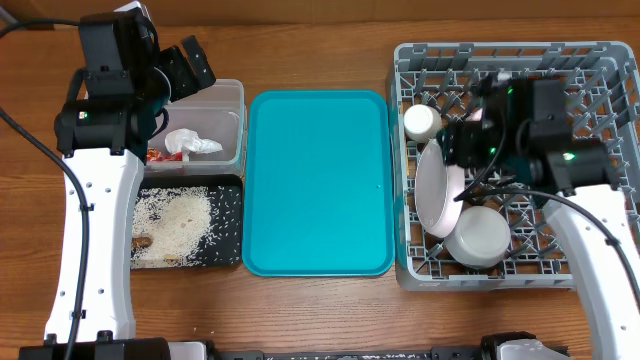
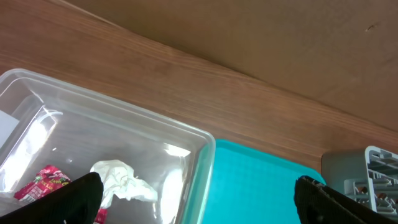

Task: Sort waste into correct bins and load items into the dishwasher
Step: 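Open the right gripper and withdraw it from the plate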

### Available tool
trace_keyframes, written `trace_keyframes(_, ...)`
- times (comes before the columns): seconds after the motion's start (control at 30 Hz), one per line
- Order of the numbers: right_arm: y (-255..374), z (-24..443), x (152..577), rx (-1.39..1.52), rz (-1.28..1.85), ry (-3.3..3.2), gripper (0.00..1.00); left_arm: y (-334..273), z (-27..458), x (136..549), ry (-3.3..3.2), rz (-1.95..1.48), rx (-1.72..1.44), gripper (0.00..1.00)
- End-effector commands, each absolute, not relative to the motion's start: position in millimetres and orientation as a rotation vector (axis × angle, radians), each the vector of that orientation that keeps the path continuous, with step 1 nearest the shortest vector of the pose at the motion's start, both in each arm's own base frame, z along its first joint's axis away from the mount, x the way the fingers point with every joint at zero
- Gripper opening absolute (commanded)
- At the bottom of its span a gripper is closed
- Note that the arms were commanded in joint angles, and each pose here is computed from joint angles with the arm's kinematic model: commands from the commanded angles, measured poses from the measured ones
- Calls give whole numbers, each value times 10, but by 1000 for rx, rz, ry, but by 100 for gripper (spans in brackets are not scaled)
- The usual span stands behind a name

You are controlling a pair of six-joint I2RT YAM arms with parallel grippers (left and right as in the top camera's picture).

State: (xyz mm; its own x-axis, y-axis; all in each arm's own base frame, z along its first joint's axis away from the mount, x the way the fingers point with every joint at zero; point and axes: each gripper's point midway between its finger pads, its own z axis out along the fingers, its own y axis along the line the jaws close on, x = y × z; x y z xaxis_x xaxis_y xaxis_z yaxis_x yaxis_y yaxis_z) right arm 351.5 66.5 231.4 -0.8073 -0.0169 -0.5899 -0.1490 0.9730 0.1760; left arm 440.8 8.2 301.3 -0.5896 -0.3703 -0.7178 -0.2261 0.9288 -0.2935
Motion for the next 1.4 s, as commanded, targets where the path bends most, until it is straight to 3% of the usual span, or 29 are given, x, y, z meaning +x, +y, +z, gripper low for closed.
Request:
trace_keyframes(0.0, 657, 2751, 3597, -118, 277, 2402, 87, 70, 3051, 4422, 2215, -200, -400, 100)
trace_keyframes(0.07, 659, 2853, 3621, -120, 276, 2372, 100, 70, 3052, 4422, 2215, -200, -400, 100)
trace_keyframes(1.37, 670, 2909, 3704, -123, 277, 2332, 100, 70, 3051, 4422, 2215, -200, -400, 100)
